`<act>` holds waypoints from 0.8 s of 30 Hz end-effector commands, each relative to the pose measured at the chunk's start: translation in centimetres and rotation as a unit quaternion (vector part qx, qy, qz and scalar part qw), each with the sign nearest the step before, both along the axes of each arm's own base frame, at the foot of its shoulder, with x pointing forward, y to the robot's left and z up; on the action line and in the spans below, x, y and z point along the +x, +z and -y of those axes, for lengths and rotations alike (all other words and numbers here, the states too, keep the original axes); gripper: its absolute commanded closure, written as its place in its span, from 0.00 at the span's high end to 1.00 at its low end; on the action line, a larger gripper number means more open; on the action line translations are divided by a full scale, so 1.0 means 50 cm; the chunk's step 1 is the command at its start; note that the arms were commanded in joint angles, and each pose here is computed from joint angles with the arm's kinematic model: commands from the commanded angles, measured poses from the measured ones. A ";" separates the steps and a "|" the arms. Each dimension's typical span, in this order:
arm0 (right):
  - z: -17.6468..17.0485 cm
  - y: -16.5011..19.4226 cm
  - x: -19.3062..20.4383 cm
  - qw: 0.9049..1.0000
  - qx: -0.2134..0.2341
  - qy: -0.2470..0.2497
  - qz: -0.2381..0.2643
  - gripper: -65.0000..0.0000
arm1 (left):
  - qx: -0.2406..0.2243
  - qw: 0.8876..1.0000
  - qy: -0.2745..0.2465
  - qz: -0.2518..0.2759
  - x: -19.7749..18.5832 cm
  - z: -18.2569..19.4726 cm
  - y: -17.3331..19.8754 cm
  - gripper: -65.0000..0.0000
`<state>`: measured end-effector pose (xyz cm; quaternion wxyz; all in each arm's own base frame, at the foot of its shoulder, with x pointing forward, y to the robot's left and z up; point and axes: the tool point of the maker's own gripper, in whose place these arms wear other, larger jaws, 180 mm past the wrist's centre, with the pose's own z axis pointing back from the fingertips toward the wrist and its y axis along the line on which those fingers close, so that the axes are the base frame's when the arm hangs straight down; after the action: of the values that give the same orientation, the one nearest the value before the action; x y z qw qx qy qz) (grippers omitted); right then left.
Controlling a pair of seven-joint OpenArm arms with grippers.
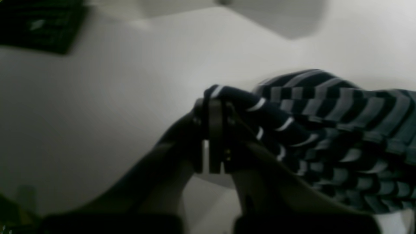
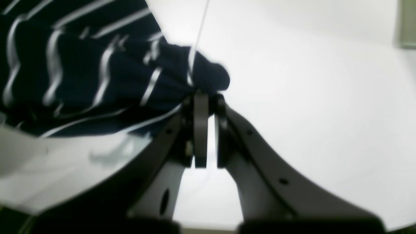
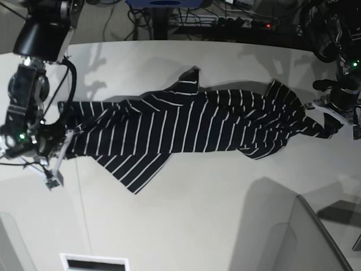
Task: Layout the t-shirt on the table in an organized manner, then fold the t-shirt properly
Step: 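Regrasp the shirt with the right gripper near the hem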
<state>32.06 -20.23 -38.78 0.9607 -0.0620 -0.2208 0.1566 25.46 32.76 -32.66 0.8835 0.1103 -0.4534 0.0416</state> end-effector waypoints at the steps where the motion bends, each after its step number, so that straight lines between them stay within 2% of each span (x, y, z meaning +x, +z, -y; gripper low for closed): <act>1: -0.001 0.030 0.046 0.999 0.006 0.004 0.035 0.00 | 0.014 1.000 0.000 0.023 0.016 -0.009 0.029 0.00; 5: -0.050 0.025 0.114 0.997 0.034 0.040 0.065 0.00 | 0.012 1.000 0.001 0.022 0.016 -0.010 0.026 0.00; 9: -0.068 0.019 0.157 0.994 0.043 0.064 0.074 0.00 | 0.012 1.000 0.001 0.021 0.014 -0.010 0.024 0.00; 14: -0.076 -0.003 0.179 0.995 0.057 0.064 0.054 0.04 | 0.011 1.000 0.001 0.008 -0.001 -0.010 0.010 0.00; 16: -0.073 -0.008 0.174 0.995 0.056 0.063 0.050 0.15 | 0.011 1.000 0.001 0.003 -0.006 -0.011 0.005 0.00; 21: -0.039 0.043 0.127 0.996 0.011 0.057 0.074 0.69 | 0.011 1.000 0.002 -0.006 -0.018 -0.011 -0.005 0.00; 22: -0.035 0.055 0.105 0.995 -0.001 0.057 0.079 0.74 | 0.011 1.000 0.002 -0.006 -0.018 -0.011 -0.005 0.00; 24: -0.051 0.069 0.052 0.995 -0.010 0.056 0.079 0.75 | 0.011 1.000 0.002 -0.011 -0.025 -0.011 -0.010 0.00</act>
<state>34.11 -18.73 -35.97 0.9345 -0.0820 -0.2809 0.2027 23.80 32.89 -34.26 0.8953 0.1119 -0.4292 0.0425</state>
